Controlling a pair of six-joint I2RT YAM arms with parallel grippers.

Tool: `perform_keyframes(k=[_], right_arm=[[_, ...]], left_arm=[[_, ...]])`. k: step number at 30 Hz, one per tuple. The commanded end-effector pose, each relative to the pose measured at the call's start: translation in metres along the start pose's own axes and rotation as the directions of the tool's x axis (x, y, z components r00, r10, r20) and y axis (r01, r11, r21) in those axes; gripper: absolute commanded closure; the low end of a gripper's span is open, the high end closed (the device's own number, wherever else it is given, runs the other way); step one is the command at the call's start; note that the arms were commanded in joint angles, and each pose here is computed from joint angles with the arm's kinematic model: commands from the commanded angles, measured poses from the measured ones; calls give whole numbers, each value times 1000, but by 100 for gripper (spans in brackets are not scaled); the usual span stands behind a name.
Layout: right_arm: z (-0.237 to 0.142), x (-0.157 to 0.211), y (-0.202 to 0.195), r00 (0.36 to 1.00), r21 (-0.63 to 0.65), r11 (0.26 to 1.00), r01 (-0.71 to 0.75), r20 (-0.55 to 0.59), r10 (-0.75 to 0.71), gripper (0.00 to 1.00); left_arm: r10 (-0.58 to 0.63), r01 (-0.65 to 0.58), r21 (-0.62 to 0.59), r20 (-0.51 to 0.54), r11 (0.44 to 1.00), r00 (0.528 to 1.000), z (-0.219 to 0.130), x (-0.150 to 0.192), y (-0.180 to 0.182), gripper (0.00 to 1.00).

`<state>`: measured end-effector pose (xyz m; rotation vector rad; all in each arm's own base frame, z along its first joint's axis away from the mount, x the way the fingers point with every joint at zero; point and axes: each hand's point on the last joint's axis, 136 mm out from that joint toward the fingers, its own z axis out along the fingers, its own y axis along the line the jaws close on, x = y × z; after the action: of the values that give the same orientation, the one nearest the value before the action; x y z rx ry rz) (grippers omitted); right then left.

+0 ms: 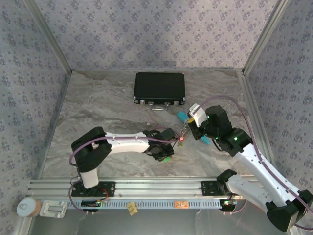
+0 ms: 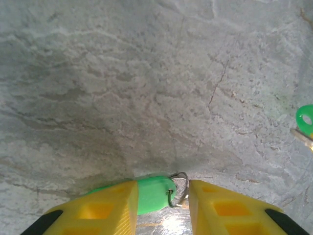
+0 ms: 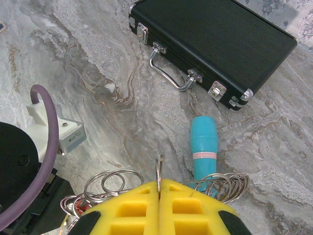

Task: Put the keys on the keyring

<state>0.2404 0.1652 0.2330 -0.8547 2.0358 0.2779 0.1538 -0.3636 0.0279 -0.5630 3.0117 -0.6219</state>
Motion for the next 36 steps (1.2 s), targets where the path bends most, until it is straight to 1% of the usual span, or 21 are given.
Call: perform_keyframes(k=[1, 4, 7, 14, 18, 23, 34, 36], right_arm=[[-7, -5, 3, 999, -16, 1000, -13, 30, 14, 100], [-6, -5, 3, 1000, -18, 1000, -13, 27, 14, 100], [-7, -5, 3, 999, -19, 1000, -15, 29, 15, 100], [-6, -5, 3, 999, -20, 1000, -18, 30, 18, 100], [-6, -5, 4, 999, -23, 1000, -17, 27, 17, 100], [-7, -4, 4, 1000, -23, 1000, -16, 26, 17, 100], [-7, -3, 5, 1000, -27, 999, -17, 23, 18, 100], [-6, -2, 5, 1000, -28, 999, -16, 21, 17, 100]], left_arm=[[-56, 56, -44, -2, 997, 998, 1, -2, 5, 69], [-53, 53, -40, -3, 998, 999, 2, -3, 3, 74], [-47, 47, -46, -4, 998, 999, 1, -4, 2, 75], [-4, 5, -63, 10, 998, 1000, -2, -7, 0, 75], [-2, 2, -71, 8, 998, 1000, -1, -6, 0, 75], [-3, 3, -75, 2, 997, 1000, 1, -6, -1, 72], [21, -21, -60, -7, 998, 1000, 4, -5, -8, 78], [26, -26, -58, -6, 998, 1000, 4, -5, -9, 77]])
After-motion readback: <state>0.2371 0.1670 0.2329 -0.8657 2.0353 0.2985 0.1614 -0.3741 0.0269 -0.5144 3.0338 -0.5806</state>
